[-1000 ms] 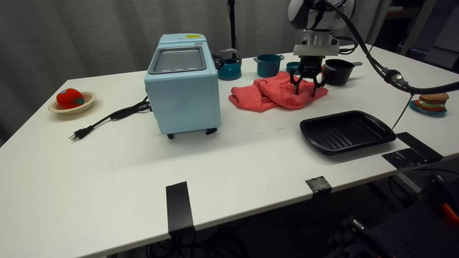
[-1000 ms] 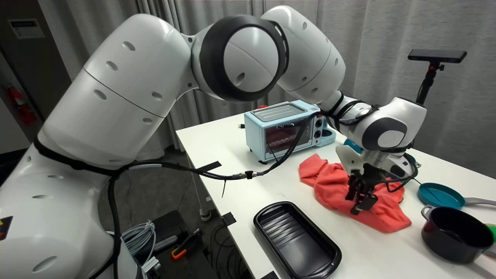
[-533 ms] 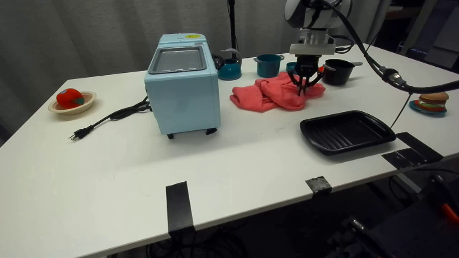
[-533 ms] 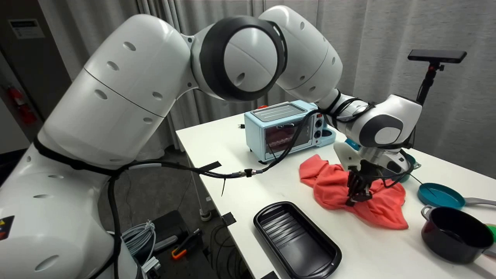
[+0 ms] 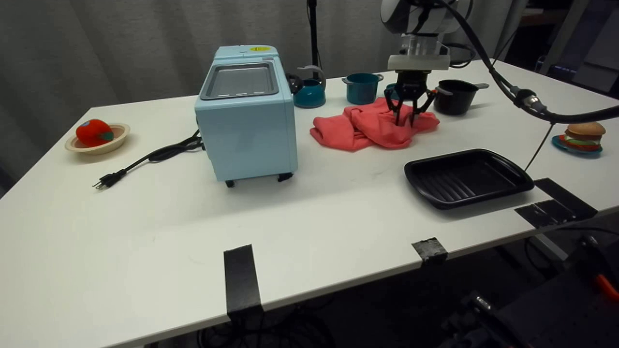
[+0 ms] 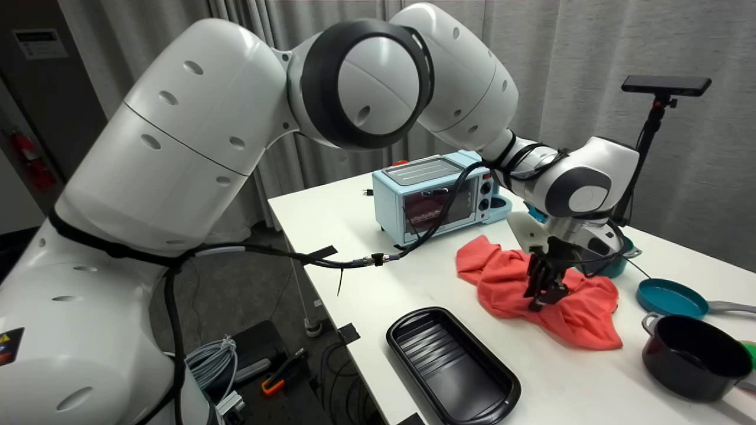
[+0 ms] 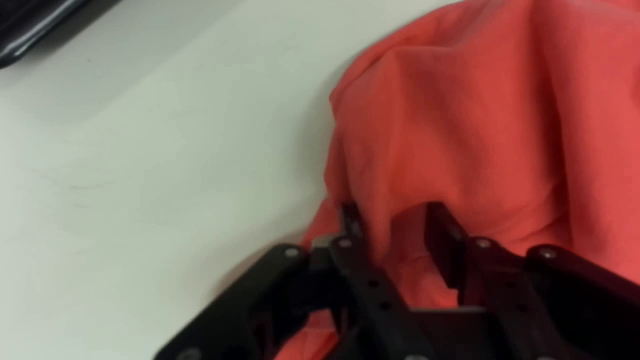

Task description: Unfold the orange cloth

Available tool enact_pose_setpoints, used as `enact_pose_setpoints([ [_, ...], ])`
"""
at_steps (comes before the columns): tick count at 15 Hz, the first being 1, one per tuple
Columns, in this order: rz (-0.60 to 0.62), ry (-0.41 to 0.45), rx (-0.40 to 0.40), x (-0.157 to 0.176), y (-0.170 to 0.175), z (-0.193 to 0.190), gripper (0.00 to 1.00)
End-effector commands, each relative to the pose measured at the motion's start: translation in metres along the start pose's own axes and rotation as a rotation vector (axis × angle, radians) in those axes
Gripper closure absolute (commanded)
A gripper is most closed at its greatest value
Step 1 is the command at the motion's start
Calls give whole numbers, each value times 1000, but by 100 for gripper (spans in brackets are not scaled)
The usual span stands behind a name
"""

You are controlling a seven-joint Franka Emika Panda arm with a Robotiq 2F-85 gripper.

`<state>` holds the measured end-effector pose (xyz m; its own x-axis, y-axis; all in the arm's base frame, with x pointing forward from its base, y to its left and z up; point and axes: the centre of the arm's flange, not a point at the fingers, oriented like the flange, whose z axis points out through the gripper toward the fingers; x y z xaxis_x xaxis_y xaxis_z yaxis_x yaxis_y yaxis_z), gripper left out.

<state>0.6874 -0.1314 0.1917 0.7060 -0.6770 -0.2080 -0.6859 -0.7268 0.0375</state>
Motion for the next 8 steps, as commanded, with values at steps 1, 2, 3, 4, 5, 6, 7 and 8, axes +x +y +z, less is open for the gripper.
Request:
enact_pose_setpoints([
  [1,-7,17,2,-9,-6,-17,38],
  [2,-12,15,7,-10,-7,-19,71],
  [3,-14,21,8,-11,-9,-22,66],
  [4,-17,22,11,-11,-10,-23,68],
  [5,-19,20,14,-11,-11,-24,73],
  [6,-20,21,12,-11,-12,-25,83],
  [7,-22,20,11,-11,-13,-24,91],
  [8,-23,19,11,-12,-14,-24,98],
])
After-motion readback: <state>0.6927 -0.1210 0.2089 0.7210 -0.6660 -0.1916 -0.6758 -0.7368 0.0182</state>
